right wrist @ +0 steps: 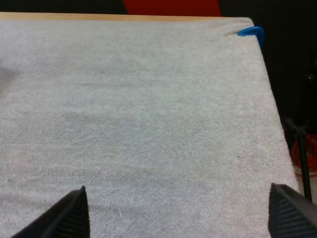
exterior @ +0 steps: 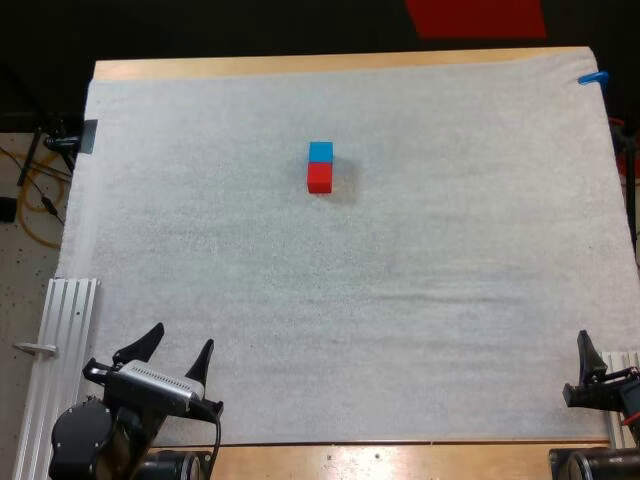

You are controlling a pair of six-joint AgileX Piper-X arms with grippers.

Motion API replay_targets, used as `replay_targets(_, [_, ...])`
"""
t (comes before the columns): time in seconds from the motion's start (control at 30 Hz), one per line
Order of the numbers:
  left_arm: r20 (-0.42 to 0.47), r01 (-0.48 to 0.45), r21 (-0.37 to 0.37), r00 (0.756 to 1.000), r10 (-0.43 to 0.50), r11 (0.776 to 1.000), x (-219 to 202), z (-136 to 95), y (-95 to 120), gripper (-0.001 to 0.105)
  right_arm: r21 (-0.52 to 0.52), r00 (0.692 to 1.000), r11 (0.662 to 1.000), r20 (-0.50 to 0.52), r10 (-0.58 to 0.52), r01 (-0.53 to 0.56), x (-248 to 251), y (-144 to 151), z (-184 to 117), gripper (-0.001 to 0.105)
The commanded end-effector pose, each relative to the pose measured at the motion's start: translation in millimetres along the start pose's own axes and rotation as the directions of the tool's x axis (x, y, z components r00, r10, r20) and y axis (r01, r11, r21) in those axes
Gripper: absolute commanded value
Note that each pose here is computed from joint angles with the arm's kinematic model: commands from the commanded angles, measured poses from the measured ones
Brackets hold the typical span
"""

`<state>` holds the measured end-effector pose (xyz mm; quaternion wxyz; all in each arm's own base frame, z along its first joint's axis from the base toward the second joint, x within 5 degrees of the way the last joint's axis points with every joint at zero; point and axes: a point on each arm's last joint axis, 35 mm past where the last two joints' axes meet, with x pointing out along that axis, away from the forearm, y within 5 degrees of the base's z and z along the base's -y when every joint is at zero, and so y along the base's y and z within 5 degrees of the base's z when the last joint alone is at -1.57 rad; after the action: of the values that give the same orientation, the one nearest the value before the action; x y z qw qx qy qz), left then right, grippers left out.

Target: Stack red cube on blue cube

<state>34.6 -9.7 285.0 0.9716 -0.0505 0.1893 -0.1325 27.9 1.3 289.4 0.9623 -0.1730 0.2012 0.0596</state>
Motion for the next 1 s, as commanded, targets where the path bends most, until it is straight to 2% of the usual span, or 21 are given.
replay_targets(0.0, [0.0,-0.006,-0.007,1.0,0.006,1.0,2.0,1.8,0.7,0.063,-0.006,1.0,1.0,0.012,0.01,-0.01,0.6,-0.4,2.5,0.071])
replay_targets(0.4, [0.01,-0.005,-0.004,1.0,0.005,1.0,-0.3,4.3,-0.1,0.063,-0.007,0.999,1.0,0.038,0.028,-0.028,0.6,-0.2,4.8,0.071])
replay_targets(0.57, [0.098,-0.002,0.022,0.995,0.0,1.0,-22.6,26.1,-7.7,0.063,-0.012,0.994,1.0,0.105,0.017,-0.016,-8.1,-3.7,15.6,0.071])
replay_targets(0.73, [0.196,0.001,0.051,0.981,-0.011,0.999,-51.3,48.3,-17.2,0.063,-0.032,0.994,0.999,0.109,0.033,-0.03,-12.3,-9.0,32.1,0.071])
replay_targets(0.83, [0.196,0.029,0.063,0.98,-0.041,0.998,-56.2,64.8,-19.6,0.063,-0.036,0.992,0.996,0.1,0.08,-0.076,-10.2,-12.7,47.3,0.071])
replay_targets(0.97, [0.135,0.105,0.118,0.983,-0.12,0.987,-53.0,81.0,-21.0,0.063,-0.061,0.978,0.979,0.074,0.197,-0.192,1.8,-15.2,66.4,0.071])
